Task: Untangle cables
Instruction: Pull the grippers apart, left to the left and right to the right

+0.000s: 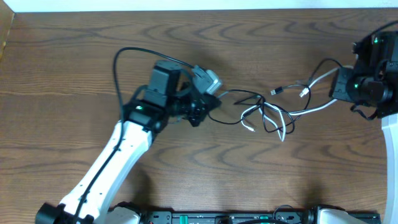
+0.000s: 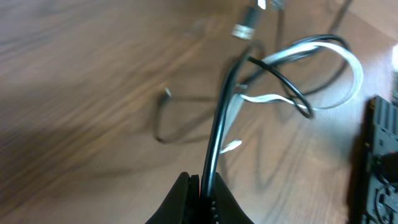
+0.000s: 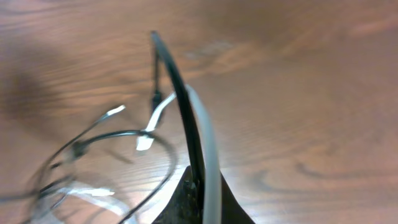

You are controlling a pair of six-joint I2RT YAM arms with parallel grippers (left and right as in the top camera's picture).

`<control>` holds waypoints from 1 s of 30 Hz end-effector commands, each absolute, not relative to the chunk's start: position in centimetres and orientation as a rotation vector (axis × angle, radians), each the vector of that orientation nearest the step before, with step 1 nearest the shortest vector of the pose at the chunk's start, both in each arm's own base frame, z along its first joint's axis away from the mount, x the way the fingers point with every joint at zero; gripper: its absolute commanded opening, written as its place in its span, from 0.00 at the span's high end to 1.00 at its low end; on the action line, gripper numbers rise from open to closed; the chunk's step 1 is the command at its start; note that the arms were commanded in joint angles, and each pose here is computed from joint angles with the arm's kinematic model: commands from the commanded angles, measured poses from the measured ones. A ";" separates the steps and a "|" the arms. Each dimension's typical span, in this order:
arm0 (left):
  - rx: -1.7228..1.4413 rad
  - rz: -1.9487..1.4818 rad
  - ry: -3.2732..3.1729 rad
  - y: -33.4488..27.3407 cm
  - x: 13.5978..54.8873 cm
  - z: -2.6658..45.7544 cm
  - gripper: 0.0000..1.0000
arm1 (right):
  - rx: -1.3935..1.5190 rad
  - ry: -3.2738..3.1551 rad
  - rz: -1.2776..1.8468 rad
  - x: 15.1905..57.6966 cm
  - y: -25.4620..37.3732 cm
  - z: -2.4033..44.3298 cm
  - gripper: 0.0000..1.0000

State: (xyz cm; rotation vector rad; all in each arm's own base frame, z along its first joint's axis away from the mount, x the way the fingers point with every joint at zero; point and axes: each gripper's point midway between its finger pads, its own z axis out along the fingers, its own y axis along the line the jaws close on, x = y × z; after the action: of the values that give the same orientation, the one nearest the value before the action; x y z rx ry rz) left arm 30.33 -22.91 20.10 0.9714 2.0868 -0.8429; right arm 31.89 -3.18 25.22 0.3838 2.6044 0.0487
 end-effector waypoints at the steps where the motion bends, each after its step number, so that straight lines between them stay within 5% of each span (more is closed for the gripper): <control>1: 0.858 -0.727 2.118 -19.2 32.0 20.7 0.92 | 0.592 2.590 -0.143 30.9 -6.8 23.7 0.99; 12: 0.415 -0.588 2.090 -5.5 34.6 24.7 0.92 | 0.869 2.618 -0.283 28.8 -11.4 20.2 0.99; 30: 0.142 -0.603 2.026 2.9 33.5 26.4 0.92 | 0.886 2.636 -0.219 29.5 -11.9 19.1 0.99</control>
State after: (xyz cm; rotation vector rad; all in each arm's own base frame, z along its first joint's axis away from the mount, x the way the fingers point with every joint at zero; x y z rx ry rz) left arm 34.03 2.91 25.70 0.1518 2.0559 -0.5573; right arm 29.40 -11.51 19.83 0.8799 2.6162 -0.1996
